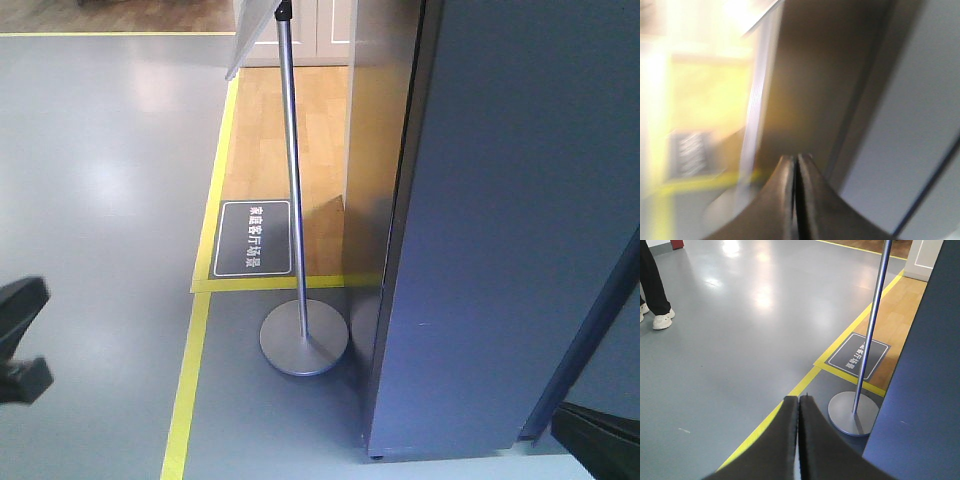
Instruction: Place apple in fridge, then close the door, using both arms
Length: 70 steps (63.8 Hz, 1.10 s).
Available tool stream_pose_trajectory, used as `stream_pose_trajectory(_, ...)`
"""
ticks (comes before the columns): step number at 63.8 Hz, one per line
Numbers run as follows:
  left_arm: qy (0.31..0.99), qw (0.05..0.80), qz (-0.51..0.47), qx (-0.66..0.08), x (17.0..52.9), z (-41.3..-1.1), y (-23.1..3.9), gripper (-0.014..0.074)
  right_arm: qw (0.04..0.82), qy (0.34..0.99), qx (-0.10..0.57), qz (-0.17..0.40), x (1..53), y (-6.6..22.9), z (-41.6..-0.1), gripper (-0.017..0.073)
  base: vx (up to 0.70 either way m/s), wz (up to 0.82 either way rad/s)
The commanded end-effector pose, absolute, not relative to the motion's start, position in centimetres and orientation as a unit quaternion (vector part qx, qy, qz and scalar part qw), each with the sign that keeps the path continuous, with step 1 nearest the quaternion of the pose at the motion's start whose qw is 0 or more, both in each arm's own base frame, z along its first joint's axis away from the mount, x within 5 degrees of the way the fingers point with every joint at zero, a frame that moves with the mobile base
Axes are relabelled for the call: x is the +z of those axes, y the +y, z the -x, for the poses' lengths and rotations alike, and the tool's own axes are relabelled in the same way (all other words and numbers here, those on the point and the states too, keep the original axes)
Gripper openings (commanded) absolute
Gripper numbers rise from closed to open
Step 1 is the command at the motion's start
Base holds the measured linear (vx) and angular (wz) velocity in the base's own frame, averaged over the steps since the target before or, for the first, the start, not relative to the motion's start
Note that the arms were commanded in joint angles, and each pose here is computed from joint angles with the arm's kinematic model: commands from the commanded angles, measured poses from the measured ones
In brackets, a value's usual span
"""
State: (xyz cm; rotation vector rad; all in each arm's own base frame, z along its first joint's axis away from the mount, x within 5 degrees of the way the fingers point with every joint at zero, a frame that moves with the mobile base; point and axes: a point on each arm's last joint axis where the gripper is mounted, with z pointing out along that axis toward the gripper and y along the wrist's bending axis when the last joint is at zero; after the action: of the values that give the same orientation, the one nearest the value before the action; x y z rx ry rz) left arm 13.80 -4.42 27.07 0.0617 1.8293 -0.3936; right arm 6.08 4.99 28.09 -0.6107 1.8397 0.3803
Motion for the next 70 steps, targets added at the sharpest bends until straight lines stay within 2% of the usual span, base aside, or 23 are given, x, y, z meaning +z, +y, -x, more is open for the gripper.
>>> stream_pose_trajectory(1, 0.794, 0.592, -0.039, -0.134, 27.8, -12.8, -3.7, -0.0008, 0.574, 0.765, 0.167, 0.241, 29.2, 5.0, -6.3, -0.0003, 0.00, 0.00)
stream_pose_trajectory(13, 0.779, 0.616, -0.054, -0.108, 26.1, -9.6, -2.4, -0.0008, 0.574, 0.765, 0.167, 0.241, 29.2, 5.0, -6.3, -0.0003, 0.00, 0.00)
stream_pose_trajectory(24, 0.736, 0.661, -0.074, -0.123, 22.1, -7.0, -2.0, -0.0008, 0.574, 0.764, 0.168, 0.241, 29.2, 5.0, -6.3, -0.0003, 0.00, 0.00)
stream_pose_trajectory(33, 0.734, 0.662, -0.058, -0.141, 18.6, -6.0, -1.7, -0.0008, 0.574, 0.764, 0.168, 0.241, 29.2, 5.0, -6.3, -0.0003, 0.00, 0.00)
stream_pose_trajectory(51, 0.766, 0.633, 0.008, -0.108, 17.6, -5.5, -0.6, -0.0008, 0.574, 0.765, 0.168, 0.241, 29.2, 5.0, -6.3, -0.0003, 0.00, 0.00)
stream_pose_trajectory(70, 0.734, 0.673, 0.012, -0.090, 18.6, -5.6, -0.5, -0.0008, 0.574, 0.765, 0.168, 0.241, 29.2, 5.0, -6.3, -0.0003, 0.00, 0.00)
